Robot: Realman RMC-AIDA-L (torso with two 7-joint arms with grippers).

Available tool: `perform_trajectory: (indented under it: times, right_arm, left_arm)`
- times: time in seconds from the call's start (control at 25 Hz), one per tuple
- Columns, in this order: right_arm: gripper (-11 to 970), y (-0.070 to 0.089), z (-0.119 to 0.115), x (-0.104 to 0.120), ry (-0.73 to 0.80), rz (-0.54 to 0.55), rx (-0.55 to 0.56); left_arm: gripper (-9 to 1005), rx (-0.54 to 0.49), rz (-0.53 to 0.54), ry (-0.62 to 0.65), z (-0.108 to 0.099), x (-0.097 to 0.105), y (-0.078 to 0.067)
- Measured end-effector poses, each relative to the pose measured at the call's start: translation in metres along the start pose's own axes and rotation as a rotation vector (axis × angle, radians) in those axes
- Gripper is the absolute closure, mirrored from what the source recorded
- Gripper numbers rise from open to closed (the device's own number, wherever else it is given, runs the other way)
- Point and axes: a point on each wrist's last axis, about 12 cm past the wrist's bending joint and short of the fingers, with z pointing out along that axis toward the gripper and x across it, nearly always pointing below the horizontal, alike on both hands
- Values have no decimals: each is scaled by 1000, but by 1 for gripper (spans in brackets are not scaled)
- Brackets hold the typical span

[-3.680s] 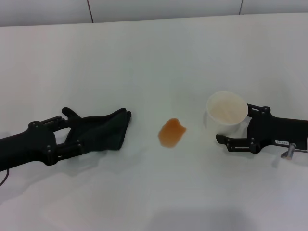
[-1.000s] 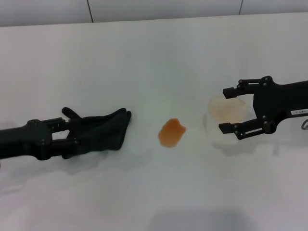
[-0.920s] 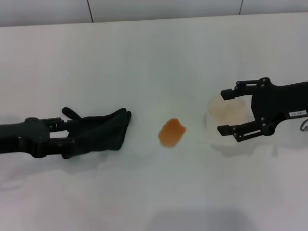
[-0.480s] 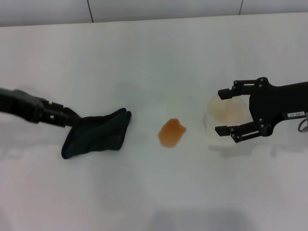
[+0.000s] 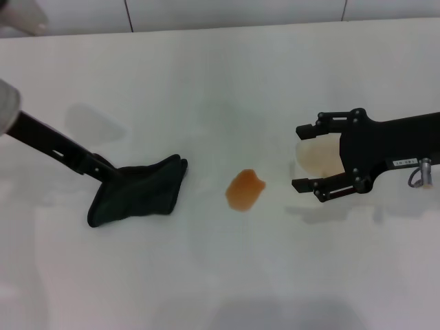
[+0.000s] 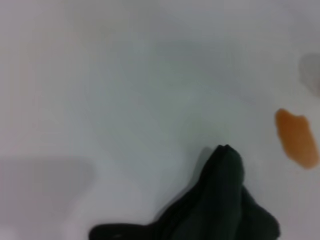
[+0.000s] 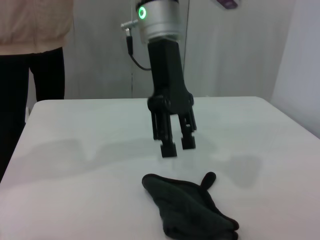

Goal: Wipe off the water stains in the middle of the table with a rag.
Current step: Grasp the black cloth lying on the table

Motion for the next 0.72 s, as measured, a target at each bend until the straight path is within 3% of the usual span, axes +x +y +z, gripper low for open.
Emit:
perform_trajectory:
  times: [0.52,0.72]
  right_arm:
    - [102,0,0,1,1,5,-1]
    - [102,0,0,1,1,5,0]
  left_arm:
    - [230,-70,98,62,39,-20,-18]
    - [230,-107,140,41,44,-28,-21]
